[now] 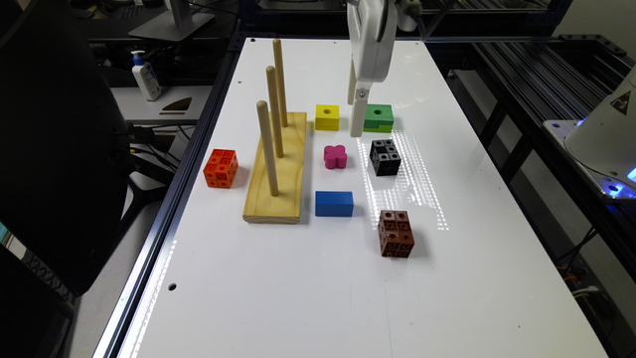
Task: Pick up pink flower.
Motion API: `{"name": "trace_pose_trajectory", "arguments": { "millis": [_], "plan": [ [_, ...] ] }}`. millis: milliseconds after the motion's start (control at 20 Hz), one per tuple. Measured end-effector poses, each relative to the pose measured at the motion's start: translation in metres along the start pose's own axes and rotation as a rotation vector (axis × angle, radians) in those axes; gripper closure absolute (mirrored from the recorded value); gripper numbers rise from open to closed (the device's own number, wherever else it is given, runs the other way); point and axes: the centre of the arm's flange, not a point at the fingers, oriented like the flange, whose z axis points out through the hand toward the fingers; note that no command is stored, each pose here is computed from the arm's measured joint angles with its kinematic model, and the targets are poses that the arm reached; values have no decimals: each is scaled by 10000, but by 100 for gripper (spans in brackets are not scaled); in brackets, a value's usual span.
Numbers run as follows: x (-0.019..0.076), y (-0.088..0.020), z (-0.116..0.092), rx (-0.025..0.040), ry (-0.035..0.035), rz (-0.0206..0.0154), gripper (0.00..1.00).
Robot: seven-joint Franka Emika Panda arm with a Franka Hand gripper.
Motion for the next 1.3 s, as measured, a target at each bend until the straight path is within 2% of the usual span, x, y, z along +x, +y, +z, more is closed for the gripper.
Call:
{"name": "trace_pose_trajectory", "arguments": {
  "millis": [300, 450, 550, 800, 1100, 1300],
  "plan": [
    [24, -5, 111, 19, 6, 12, 0],
    [22, 0, 156, -25, -40, 16, 0],
    [24, 3, 241, -32, -55, 20, 0],
    [36, 2, 394, 3, -40, 31, 0],
    [117, -66, 361, 122, 62, 47, 0],
    [144, -95, 375, 138, 67, 48, 0]
  ]
}}
